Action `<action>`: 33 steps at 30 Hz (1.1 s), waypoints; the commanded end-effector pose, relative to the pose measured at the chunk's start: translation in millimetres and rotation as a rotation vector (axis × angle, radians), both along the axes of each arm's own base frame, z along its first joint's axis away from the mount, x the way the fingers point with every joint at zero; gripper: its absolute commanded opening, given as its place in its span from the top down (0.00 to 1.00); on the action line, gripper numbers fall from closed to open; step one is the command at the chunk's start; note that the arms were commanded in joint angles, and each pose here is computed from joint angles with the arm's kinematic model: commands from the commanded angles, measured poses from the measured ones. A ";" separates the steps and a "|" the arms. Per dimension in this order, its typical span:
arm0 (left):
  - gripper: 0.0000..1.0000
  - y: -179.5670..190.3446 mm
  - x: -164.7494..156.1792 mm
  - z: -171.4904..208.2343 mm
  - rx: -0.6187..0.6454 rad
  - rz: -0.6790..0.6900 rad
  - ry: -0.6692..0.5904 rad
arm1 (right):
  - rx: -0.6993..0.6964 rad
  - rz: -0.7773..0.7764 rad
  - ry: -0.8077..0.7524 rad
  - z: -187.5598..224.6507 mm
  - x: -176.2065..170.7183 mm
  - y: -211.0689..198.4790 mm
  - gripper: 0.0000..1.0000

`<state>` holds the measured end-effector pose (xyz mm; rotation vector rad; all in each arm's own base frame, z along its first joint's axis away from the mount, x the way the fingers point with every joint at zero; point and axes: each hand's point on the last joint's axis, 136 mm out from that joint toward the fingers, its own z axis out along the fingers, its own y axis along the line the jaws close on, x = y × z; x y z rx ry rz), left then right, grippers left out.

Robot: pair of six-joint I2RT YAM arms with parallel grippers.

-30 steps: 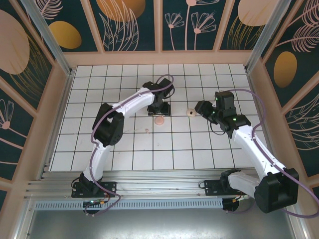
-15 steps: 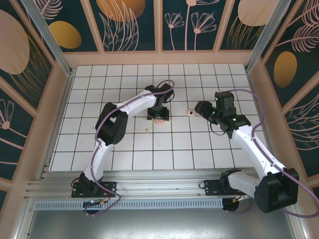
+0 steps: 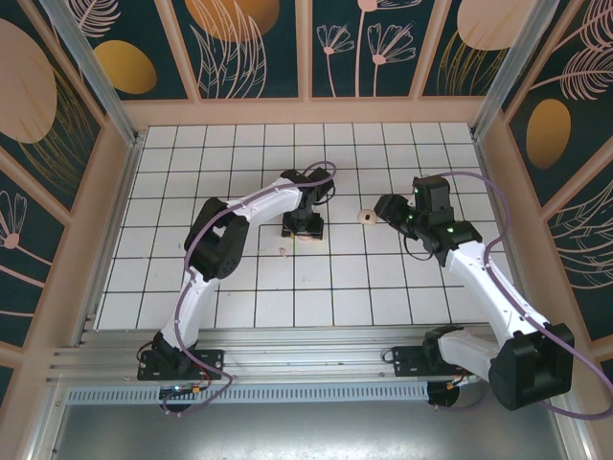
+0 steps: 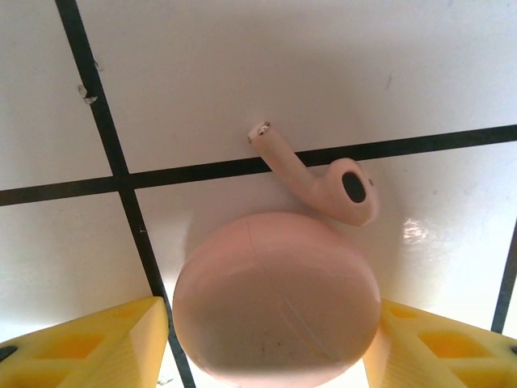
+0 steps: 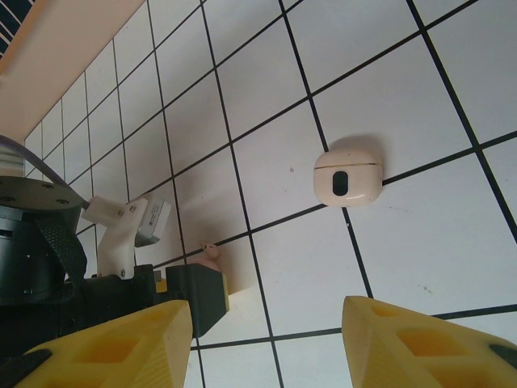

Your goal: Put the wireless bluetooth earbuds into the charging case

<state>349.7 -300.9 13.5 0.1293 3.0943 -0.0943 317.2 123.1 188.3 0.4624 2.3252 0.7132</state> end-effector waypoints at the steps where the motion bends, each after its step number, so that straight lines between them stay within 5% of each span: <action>1: 0.37 1.6 -0.9 -14.2 0.030 -0.028 0.014 | 0.016 0.010 -0.002 -0.9 -1.3 3.9 0.47; 22: 0.49 -5.6 15.6 32.3 -0.022 -0.047 -0.104 | 0.034 0.027 0.008 -1.6 -3.8 7.6 0.48; 33: 0.56 -22.9 -0.6 101.1 -0.324 -0.245 -0.362 | 0.124 0.239 -0.126 23.2 -13.9 38.4 0.49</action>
